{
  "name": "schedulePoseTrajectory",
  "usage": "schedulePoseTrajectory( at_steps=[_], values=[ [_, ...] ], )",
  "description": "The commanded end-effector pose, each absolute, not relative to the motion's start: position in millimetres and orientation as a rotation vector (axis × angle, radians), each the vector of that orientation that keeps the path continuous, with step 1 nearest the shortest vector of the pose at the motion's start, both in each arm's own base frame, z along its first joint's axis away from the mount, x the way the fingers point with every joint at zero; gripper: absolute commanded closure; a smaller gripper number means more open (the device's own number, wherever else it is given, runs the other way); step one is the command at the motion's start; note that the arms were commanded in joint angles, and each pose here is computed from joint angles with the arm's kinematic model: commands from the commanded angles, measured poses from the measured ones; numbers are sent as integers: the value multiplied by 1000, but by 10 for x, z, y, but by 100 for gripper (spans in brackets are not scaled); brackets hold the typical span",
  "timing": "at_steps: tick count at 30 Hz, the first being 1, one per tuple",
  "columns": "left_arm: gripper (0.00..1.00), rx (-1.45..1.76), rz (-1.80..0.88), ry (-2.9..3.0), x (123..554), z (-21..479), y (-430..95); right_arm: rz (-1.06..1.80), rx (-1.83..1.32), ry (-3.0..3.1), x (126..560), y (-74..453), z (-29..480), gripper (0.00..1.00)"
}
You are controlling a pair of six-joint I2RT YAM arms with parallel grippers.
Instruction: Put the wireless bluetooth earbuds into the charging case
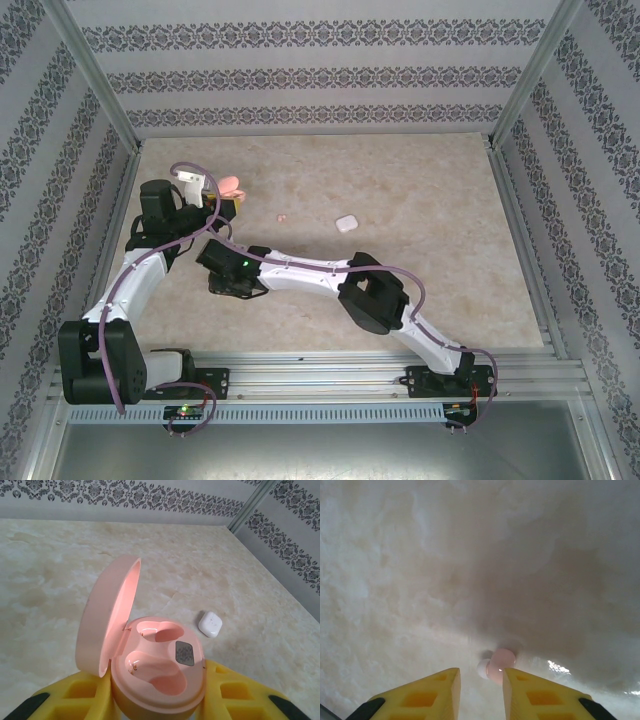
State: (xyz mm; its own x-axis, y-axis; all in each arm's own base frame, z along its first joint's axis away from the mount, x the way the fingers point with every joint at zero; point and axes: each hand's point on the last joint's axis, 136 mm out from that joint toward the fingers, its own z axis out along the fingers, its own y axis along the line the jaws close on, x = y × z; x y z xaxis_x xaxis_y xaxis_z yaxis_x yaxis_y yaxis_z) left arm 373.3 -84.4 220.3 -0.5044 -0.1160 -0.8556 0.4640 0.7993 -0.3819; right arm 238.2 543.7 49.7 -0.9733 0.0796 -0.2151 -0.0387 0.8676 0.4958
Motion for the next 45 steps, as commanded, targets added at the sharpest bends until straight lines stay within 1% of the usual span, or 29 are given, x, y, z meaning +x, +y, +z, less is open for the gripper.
schedulePoseTrajectory(
  at_steps=[1, 29, 36, 40, 45],
  values=[
    [78, 298, -740, 1920, 3760, 2375, -874, 689, -23, 2845, 2316, 5436, 307, 72],
    [78, 296, -754, 1914, 3750, 2374, -887, 636, 4, 2920, 2285, 5422, 39, 72],
    [78, 297, -753, 1910, 3736, 2389, -888, 621, -22, 2924, 2267, 5381, 61, 79],
    [78, 296, -752, 1912, 3713, 2385, -886, 619, -46, 2904, 2291, 5297, 146, 82],
    [78, 314, -759, 1908, 3672, 2392, -908, 529, -58, 2882, 2318, 4898, 271, 83]
  ],
)
